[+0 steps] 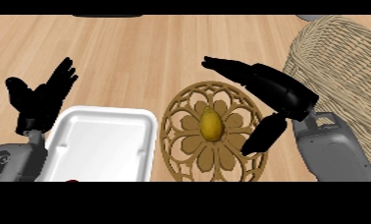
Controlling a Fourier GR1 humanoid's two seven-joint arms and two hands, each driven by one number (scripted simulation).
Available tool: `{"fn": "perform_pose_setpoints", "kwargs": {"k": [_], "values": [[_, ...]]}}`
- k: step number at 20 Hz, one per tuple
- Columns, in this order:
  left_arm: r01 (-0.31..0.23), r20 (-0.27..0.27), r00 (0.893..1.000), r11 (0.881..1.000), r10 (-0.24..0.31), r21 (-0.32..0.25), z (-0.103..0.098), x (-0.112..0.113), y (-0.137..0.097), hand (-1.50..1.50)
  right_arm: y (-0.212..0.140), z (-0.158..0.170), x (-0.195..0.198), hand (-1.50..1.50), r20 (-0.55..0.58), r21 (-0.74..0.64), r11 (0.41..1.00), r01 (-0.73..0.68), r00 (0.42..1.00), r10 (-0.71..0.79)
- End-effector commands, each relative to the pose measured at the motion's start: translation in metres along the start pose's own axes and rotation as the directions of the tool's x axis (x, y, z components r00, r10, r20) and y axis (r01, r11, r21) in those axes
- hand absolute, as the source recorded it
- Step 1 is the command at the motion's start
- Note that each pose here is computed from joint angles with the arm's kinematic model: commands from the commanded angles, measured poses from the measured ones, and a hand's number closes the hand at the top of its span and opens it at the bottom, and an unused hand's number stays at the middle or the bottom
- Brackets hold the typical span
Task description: Pick the lemon from the placemat and place it in the basket
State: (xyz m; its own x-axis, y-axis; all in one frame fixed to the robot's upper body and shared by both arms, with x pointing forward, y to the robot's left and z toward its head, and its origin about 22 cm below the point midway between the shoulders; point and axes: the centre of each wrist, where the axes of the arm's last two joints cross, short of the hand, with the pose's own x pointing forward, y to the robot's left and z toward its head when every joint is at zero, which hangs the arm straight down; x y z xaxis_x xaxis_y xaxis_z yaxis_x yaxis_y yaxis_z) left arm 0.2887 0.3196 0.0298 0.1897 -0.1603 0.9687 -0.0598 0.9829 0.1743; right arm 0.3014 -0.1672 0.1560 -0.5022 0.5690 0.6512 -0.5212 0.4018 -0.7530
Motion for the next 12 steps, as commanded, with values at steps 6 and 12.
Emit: {"fn": "perform_pose_setpoints", "kwargs": {"k": [6, 12], "values": [[-0.004, 0.012, 1.000, 1.000, 0.004, 0.004, -0.006, 0.014, -0.008, 0.00, 0.065, -0.039, -0.024, -1.50, -0.044, 0.043, 0.999, -0.030, 0.998, 0.032], [-0.005, 0.002, 1.000, 1.000, 0.005, 0.013, 0.006, 0.021, -0.011, 0.00, 0.066, -0.048, -0.034, -1.50, -0.100, 0.121, 0.991, -0.060, 0.992, 0.073]]}}
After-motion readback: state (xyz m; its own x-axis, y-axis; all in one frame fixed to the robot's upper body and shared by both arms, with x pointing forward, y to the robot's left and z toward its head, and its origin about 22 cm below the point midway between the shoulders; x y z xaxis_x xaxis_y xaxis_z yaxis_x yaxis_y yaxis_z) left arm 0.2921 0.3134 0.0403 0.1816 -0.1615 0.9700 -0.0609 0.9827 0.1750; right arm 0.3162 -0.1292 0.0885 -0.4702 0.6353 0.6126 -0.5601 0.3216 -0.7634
